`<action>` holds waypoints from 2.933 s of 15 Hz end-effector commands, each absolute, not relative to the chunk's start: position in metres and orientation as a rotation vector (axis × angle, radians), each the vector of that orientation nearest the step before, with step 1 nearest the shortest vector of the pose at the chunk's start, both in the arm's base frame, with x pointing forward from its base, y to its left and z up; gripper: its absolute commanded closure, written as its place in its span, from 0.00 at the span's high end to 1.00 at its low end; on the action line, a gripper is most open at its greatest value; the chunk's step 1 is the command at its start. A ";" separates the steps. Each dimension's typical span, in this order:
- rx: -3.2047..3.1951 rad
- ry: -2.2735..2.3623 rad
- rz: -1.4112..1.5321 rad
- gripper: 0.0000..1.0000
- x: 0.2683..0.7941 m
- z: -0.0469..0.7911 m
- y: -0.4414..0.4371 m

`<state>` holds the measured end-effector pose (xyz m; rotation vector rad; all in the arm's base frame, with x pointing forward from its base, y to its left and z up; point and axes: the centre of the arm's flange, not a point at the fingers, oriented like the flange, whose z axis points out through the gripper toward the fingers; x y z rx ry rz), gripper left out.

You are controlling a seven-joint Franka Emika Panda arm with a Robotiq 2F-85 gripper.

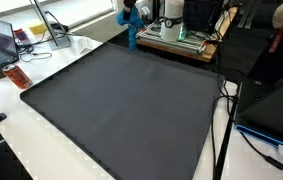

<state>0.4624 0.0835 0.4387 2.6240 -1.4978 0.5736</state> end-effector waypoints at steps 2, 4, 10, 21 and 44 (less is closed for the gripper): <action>2.694 -1.137 0.666 1.00 0.489 0.459 0.110; 2.713 -0.977 0.677 1.00 0.495 0.461 0.119; 2.769 -0.503 0.641 1.00 0.501 0.462 0.139; 2.617 0.105 0.418 1.00 0.504 0.431 0.153; 2.989 -0.549 0.214 1.00 0.522 0.387 0.118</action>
